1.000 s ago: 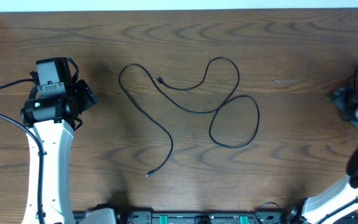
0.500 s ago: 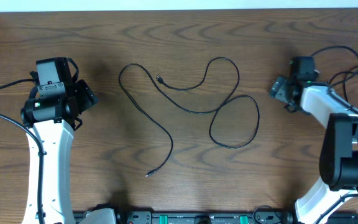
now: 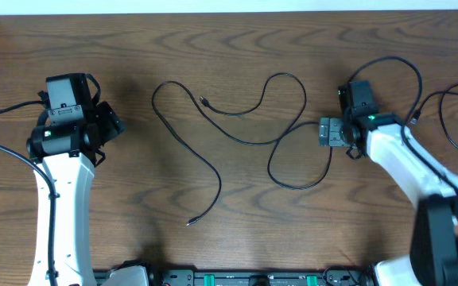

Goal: Untangle cables

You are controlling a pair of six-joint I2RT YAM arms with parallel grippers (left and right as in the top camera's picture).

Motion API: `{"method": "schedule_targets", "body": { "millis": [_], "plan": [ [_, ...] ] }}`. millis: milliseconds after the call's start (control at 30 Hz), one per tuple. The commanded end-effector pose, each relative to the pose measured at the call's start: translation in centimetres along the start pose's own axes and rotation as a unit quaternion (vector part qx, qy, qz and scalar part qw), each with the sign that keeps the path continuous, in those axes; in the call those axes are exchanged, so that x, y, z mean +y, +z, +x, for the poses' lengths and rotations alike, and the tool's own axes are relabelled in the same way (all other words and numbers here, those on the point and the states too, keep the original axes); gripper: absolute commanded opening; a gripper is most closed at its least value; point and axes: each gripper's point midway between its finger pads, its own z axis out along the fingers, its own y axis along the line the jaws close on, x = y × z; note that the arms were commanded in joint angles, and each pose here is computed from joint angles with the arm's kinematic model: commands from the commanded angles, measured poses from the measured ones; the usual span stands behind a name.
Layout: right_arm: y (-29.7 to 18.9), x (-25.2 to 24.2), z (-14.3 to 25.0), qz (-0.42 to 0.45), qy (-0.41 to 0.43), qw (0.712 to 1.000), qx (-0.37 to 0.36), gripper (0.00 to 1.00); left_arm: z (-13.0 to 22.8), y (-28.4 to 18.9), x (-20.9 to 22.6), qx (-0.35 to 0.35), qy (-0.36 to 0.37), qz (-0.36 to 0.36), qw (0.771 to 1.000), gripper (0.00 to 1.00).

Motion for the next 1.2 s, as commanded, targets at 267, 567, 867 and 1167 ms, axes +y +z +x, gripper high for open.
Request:
{"method": "schedule_targets", "body": {
  "millis": [267, 567, 867, 1167],
  "plan": [
    [-3.4, 8.6, 3.1, -0.121, -0.170, 0.978, 0.012, 0.99, -0.1, 0.1, 0.2, 0.002, 0.001, -0.003, 1.000, 0.92],
    [-2.4, 14.8, 0.2, -0.156, -0.154, 0.973, -0.075, 0.99, 0.0, 0.1, 0.2, 0.003, 0.001, -0.004, 1.000, 0.92],
    [-2.2, 14.1, 1.2, -0.090, 0.331, 0.938, -0.055, 0.99, 0.1, 0.1, 0.2, 0.004, 0.002, -0.004, 1.000, 0.92],
    [-1.9, 15.2, 1.9, -0.073, 0.401, 0.909, -0.085, 0.99, 0.1, 0.1, 0.2, 0.005, 0.002, -0.004, 1.000, 0.92]
  ]
}}
